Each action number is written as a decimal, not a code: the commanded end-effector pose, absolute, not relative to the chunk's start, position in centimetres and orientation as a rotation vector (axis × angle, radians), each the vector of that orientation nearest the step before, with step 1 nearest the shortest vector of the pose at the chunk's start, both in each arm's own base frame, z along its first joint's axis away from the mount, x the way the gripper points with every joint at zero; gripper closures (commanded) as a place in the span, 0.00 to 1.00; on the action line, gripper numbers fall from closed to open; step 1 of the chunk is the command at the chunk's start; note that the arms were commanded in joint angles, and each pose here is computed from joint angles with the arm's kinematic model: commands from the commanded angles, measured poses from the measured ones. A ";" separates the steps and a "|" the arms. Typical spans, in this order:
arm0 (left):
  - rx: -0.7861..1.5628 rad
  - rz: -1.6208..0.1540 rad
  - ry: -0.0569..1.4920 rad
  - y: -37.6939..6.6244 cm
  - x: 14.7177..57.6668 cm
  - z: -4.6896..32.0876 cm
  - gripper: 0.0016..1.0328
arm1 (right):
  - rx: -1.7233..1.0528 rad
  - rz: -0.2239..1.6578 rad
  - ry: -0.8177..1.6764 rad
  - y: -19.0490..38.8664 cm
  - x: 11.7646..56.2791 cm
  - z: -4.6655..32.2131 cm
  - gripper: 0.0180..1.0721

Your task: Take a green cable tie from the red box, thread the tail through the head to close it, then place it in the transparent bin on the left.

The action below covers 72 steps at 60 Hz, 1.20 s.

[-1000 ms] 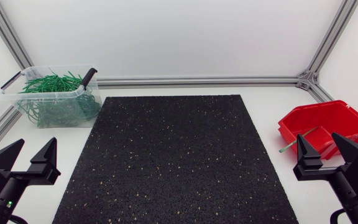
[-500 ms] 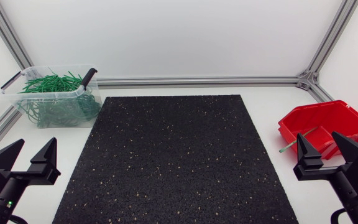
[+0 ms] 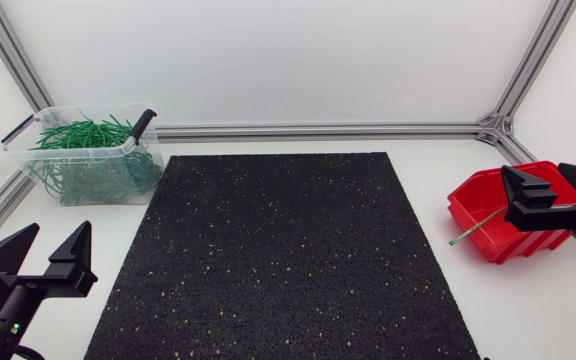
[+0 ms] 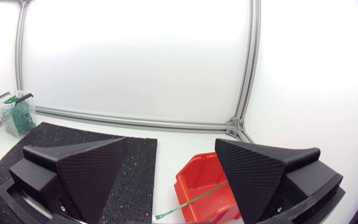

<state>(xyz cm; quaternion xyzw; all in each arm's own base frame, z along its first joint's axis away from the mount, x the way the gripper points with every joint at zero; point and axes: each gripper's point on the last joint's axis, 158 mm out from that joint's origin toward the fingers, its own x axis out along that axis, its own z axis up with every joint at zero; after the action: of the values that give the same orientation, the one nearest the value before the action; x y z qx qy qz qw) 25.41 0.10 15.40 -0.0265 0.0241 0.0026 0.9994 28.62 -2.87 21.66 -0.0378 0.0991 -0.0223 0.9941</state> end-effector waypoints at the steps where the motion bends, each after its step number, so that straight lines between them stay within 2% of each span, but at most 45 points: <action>1: -0.070 0.003 0.097 0.0 25.4 13.2 0.04 | -0.112 -0.035 0.252 -3.4 29.3 21.4 0.03; 10: -0.070 0.003 0.097 0.0 25.4 13.2 0.04 | -0.226 -0.001 0.370 -4.1 30.1 20.6 0.03; 15: -0.070 0.005 0.097 0.0 25.4 13.2 0.04 | -0.443 0.063 0.456 -4.4 30.3 19.6 0.04; 20: -0.070 0.003 0.097 0.0 25.4 13.2 0.04 | -0.538 0.092 0.471 -4.7 30.7 19.1 0.04; 41: -0.070 0.006 0.097 0.1 25.4 13.2 0.04 | -0.857 0.308 0.710 -5.6 30.4 11.9 0.04; 54: -0.070 0.006 0.100 0.1 25.4 13.1 0.04 | -1.204 0.344 0.621 -5.9 29.1 8.6 0.07; 60: -0.071 0.009 0.100 0.1 25.4 13.1 0.04 | -1.271 0.411 0.644 -5.4 28.0 6.4 0.07; 65: -0.071 0.011 0.098 0.2 25.4 13.1 0.04 | -1.279 0.453 0.601 -4.4 27.9 6.3 0.14; 72: -0.071 0.013 0.100 0.2 25.4 13.1 0.04 | -1.332 0.492 0.593 -4.4 27.4 5.3 0.14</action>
<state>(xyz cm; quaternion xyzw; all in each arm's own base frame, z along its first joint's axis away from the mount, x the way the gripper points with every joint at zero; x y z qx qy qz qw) 25.41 0.10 15.40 -0.0265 0.0241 0.0026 0.9994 27.84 -4.22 6.08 -0.5743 0.2753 0.2131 0.7410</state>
